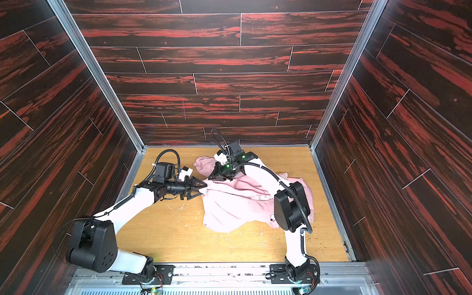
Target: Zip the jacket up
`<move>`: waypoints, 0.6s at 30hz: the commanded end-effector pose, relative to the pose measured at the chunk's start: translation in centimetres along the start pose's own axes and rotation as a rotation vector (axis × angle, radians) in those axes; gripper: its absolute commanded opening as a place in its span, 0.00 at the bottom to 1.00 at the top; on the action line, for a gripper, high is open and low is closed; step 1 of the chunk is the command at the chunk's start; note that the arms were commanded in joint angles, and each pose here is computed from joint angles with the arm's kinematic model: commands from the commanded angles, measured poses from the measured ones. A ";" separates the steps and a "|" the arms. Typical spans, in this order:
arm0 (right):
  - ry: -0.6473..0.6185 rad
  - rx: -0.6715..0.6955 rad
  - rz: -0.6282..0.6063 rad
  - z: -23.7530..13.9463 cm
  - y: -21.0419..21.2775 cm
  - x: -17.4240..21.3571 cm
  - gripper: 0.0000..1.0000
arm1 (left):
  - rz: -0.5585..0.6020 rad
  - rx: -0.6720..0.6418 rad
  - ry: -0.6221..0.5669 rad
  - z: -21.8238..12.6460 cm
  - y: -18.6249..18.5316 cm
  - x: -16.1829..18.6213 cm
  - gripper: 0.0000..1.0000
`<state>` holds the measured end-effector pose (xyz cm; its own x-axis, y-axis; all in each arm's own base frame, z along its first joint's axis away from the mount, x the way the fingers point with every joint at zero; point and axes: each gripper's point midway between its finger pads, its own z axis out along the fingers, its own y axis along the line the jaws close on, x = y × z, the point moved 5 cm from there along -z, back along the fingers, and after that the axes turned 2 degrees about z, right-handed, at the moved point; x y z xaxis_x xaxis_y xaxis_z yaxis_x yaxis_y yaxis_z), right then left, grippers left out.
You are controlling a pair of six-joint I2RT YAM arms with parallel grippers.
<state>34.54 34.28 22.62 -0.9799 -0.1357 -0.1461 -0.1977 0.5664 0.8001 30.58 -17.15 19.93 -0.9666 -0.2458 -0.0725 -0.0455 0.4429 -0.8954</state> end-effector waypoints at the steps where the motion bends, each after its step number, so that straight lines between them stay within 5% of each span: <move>1: -0.001 -0.044 0.000 -0.4 1.0 -0.4 0.00 | 0.077 -0.038 -0.114 -0.9 -0.5 -0.6 0.59; 18: 0.002 -0.060 0.014 -0.7 1.3 -0.5 0.00 | 0.079 -0.018 -0.133 -1.1 -0.7 0.7 0.55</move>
<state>34.52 34.25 22.90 -0.9856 -0.1252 -0.1133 -0.1641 0.5515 0.8179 30.46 -16.64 20.30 -0.9256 -0.3290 -0.1869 0.0025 0.4887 -0.8725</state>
